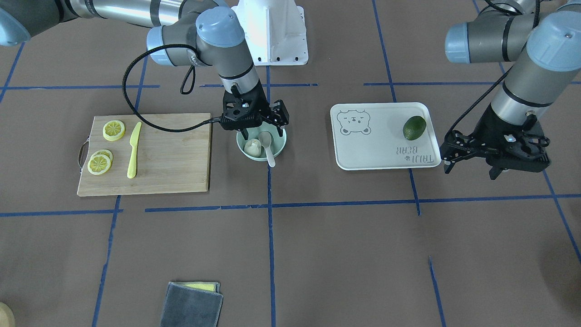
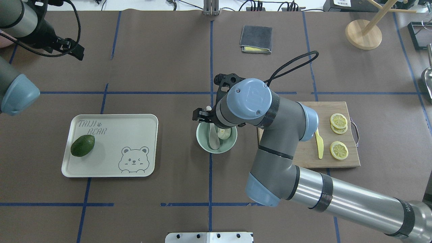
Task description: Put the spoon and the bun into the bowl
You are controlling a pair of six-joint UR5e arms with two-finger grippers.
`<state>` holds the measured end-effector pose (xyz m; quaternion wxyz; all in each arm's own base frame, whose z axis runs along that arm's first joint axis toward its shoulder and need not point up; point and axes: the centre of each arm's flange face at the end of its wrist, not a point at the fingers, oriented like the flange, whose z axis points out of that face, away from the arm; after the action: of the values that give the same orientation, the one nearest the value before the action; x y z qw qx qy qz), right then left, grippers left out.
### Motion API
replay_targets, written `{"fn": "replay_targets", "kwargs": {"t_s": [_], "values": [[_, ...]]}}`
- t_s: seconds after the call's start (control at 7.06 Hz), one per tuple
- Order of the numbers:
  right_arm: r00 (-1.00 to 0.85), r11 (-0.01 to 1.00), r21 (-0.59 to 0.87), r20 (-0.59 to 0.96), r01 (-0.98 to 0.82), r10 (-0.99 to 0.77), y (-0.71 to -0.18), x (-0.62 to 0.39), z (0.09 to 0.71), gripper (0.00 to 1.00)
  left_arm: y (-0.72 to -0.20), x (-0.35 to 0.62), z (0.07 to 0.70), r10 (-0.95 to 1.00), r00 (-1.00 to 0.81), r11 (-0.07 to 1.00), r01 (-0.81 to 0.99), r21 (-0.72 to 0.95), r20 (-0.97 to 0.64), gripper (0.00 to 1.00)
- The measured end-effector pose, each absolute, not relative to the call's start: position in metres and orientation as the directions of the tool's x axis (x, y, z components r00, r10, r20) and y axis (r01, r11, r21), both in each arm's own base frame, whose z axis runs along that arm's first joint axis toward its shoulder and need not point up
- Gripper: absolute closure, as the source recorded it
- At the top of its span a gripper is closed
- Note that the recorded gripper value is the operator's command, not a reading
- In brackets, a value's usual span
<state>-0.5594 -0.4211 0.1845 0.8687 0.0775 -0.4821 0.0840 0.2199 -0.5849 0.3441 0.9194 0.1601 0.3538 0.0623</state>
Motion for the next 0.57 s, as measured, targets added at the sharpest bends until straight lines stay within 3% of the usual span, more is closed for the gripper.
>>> {"fn": "replay_targets", "kwargs": {"t_s": [0.57], "values": [[0.547, 0.971, 0.004, 0.827, -0.24, 0.132, -0.463, -0.485, 0.182, 0.0, -0.592, 0.105, 0.441, 0.294, 0.725, 0.94, -0.101, 0.327, -0.623, 0.0]]}}
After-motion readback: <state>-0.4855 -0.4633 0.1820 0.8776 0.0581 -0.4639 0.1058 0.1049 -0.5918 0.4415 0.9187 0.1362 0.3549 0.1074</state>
